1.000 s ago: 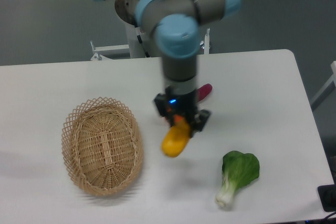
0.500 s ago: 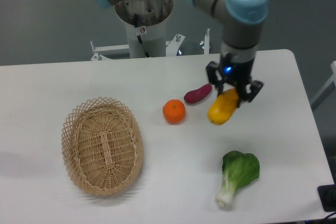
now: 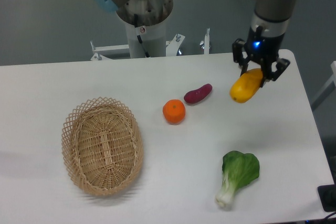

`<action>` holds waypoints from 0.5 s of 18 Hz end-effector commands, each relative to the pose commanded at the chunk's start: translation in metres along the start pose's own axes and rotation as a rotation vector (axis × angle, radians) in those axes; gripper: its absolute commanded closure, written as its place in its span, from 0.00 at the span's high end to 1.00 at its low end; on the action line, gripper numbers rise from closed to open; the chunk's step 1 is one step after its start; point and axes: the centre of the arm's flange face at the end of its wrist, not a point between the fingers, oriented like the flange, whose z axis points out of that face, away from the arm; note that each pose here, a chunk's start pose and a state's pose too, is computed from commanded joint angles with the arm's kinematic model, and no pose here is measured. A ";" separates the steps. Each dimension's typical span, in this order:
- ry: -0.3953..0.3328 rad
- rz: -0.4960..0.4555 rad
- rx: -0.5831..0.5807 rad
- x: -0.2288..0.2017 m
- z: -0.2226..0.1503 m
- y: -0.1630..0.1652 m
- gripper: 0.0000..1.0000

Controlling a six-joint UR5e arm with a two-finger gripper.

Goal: Pick up the mango from the basket
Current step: 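Carry the mango up and away from the basket, holding it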

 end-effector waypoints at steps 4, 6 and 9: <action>-0.001 0.000 0.002 -0.001 0.000 0.003 0.59; 0.000 -0.002 0.004 -0.001 0.001 0.004 0.59; -0.002 0.000 0.005 -0.001 0.000 0.003 0.59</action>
